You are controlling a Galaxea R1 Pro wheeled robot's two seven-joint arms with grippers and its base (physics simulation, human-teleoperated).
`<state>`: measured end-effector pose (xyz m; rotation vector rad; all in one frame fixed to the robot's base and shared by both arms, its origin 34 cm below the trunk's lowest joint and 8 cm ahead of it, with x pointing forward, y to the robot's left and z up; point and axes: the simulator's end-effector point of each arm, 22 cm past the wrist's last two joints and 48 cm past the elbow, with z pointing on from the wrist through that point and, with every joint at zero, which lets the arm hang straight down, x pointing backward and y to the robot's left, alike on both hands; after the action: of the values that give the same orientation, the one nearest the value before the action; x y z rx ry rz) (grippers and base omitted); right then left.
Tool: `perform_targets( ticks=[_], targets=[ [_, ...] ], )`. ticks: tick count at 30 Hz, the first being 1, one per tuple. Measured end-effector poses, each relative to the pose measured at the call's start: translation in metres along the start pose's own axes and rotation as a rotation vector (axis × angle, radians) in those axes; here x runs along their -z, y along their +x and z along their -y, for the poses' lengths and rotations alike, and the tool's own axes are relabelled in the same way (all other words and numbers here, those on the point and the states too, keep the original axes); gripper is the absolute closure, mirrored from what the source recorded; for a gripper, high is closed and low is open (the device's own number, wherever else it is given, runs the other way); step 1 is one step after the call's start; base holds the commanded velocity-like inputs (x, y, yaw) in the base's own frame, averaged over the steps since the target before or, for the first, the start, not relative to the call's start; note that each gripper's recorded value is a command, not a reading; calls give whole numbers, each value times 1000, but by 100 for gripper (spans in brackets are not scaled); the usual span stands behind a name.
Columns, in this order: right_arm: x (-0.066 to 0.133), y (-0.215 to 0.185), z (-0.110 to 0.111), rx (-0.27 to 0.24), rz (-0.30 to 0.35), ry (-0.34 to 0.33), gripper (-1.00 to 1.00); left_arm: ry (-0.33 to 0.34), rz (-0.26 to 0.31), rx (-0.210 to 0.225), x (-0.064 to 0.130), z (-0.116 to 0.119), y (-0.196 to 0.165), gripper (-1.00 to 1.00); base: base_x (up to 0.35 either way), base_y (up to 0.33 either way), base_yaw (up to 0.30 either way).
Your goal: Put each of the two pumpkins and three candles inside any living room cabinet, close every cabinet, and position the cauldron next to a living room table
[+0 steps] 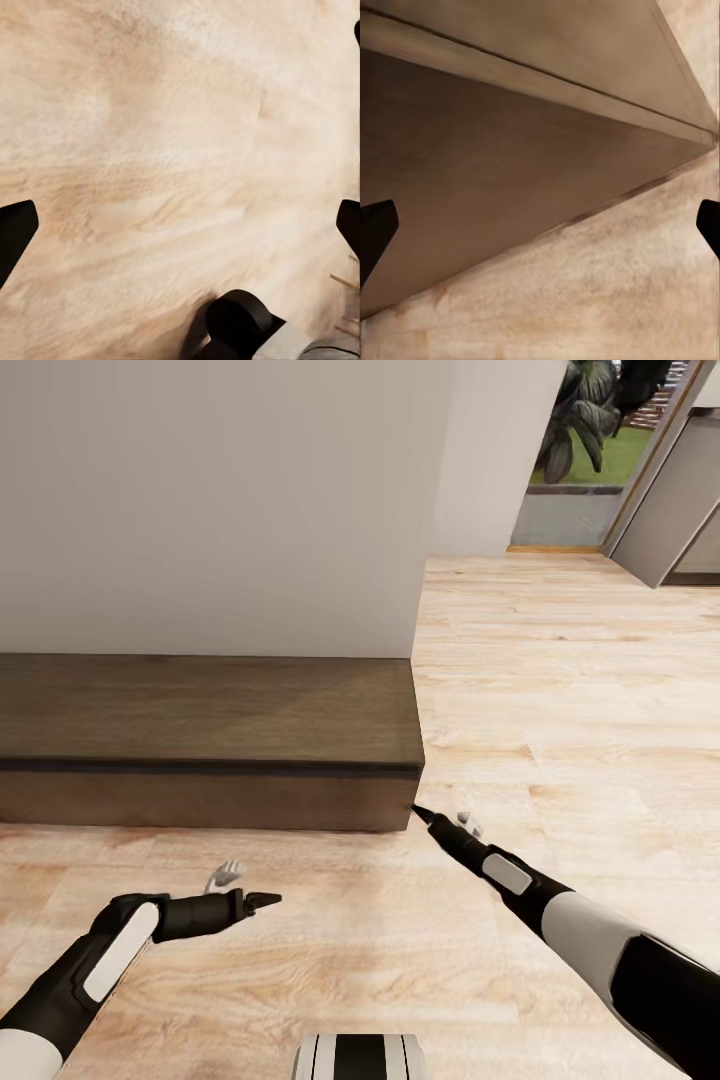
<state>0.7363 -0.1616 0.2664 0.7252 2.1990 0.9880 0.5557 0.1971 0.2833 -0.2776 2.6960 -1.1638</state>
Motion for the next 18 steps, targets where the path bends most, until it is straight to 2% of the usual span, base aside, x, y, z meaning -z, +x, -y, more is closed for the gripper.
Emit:
perform_targets(
  ticks=[3,4,7,14,18],
  targets=[
    [1,-8,4,-10,37,11,-100,116,-3,19,9,20,0,-100,0,0,0],
    [1,-16,5,0,71,15,-100,168,-12,27,12,31,2,-100,0,0,0],
    [0,-30,-2,28,152,6,-100,244,-28,43,17,46,5,-100,0,0,0],
    [-8,-19,-22,30,158,-32,-100,267,-33,48,19,51,6,-100,0,0,0],
    [-8,-20,-37,20,166,-96,-100,268,-35,47,18,51,7,-100,0,0,0]
  ],
)
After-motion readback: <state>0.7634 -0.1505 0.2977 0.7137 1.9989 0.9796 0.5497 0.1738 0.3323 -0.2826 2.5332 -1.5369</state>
